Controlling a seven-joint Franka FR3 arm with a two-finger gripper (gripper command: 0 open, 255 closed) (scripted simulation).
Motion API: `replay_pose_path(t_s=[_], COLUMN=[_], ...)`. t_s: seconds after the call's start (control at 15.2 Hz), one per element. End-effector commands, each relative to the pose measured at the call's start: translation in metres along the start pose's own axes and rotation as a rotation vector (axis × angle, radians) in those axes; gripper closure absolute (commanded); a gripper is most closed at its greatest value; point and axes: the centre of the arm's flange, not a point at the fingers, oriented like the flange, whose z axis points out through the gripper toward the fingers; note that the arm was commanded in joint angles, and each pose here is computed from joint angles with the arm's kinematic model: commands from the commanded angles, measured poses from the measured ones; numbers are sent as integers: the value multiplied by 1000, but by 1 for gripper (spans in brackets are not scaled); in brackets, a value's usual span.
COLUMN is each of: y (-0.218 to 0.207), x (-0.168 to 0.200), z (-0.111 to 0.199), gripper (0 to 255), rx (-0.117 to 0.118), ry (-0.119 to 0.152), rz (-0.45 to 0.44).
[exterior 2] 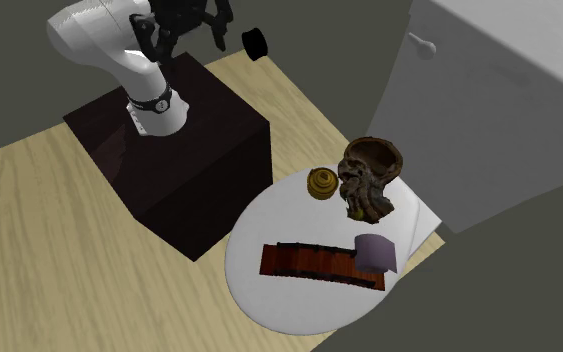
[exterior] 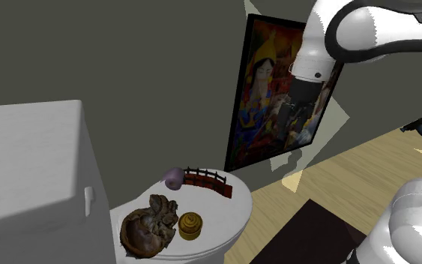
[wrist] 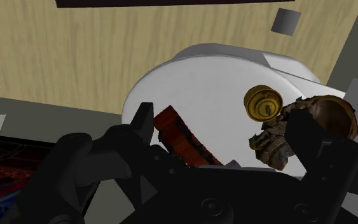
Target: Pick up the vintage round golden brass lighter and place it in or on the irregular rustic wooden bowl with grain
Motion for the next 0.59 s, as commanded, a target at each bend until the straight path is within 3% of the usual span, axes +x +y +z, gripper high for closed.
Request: replay_pose_path(t_s=[0.0,0.53], y=[-14,-63], x=[10,47], z=[22,109], gripper=[0,0], rx=[-3,-16], ry=[3,9], rz=[-1,-8])
